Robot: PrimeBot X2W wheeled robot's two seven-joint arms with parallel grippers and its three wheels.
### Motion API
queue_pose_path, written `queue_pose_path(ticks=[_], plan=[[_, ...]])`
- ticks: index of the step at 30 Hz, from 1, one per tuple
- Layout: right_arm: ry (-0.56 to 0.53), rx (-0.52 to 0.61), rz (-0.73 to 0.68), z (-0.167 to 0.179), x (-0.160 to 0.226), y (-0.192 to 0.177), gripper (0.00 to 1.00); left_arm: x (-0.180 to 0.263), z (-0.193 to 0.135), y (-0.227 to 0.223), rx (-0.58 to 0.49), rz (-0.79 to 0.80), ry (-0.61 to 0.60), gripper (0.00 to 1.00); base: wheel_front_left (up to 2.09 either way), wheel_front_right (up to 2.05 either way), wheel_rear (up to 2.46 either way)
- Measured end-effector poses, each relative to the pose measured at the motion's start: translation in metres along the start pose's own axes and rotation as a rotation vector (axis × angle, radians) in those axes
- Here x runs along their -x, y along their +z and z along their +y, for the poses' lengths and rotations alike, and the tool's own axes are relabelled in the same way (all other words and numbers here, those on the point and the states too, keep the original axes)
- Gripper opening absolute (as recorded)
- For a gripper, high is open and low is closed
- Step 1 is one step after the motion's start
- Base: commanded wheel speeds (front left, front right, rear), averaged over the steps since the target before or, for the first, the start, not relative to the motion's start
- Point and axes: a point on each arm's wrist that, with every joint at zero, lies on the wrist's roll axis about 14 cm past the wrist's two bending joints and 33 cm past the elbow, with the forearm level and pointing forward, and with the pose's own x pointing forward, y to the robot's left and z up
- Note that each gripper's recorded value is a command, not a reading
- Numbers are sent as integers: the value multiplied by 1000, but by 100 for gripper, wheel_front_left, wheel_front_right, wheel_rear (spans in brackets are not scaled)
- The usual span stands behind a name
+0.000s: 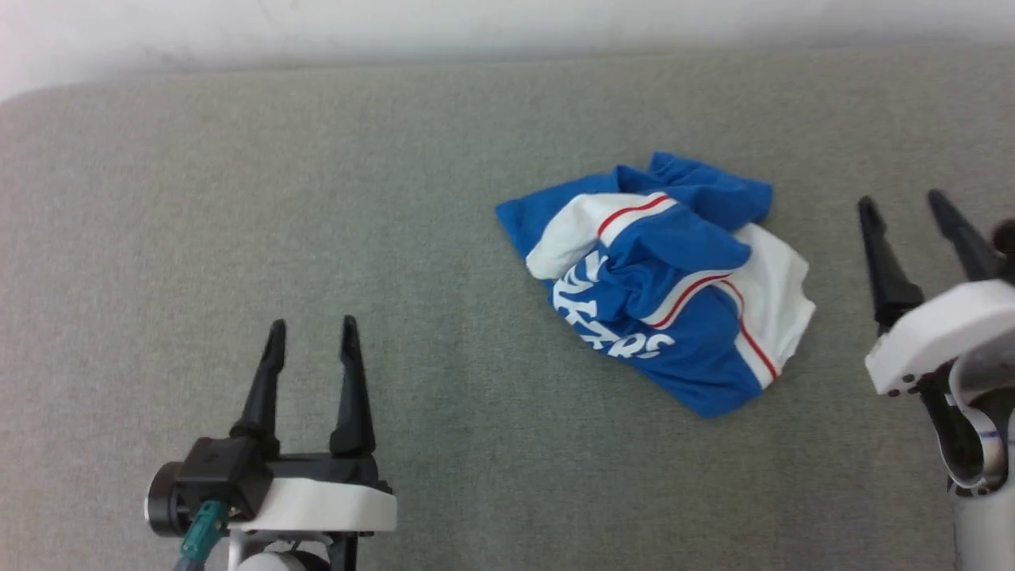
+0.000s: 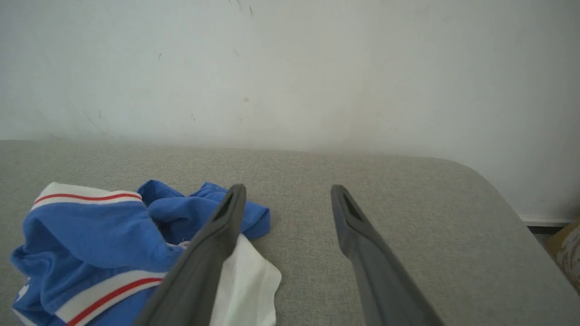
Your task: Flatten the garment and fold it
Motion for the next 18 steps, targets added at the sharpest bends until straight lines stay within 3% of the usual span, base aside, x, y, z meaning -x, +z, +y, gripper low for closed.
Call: queue_pose_path(ticks=[8, 14, 17, 18], plan=[[89, 50, 339, 12, -27, -83, 100, -7, 5, -14, -18, 28, 6, 100, 0, 0, 0], [147, 43, 584, 31, -23, -150, 100, -3, 17, -24, -35, 60, 36, 100, 0, 0, 0], [152, 44, 617, 34, -30, -155, 100, 0, 22, -26, -37, 70, 53, 100, 0, 0, 0], [154, 42, 619, 35, -32, -155, 34, 0, 24, -26, -41, 71, 59, 100, 0, 0, 0]])
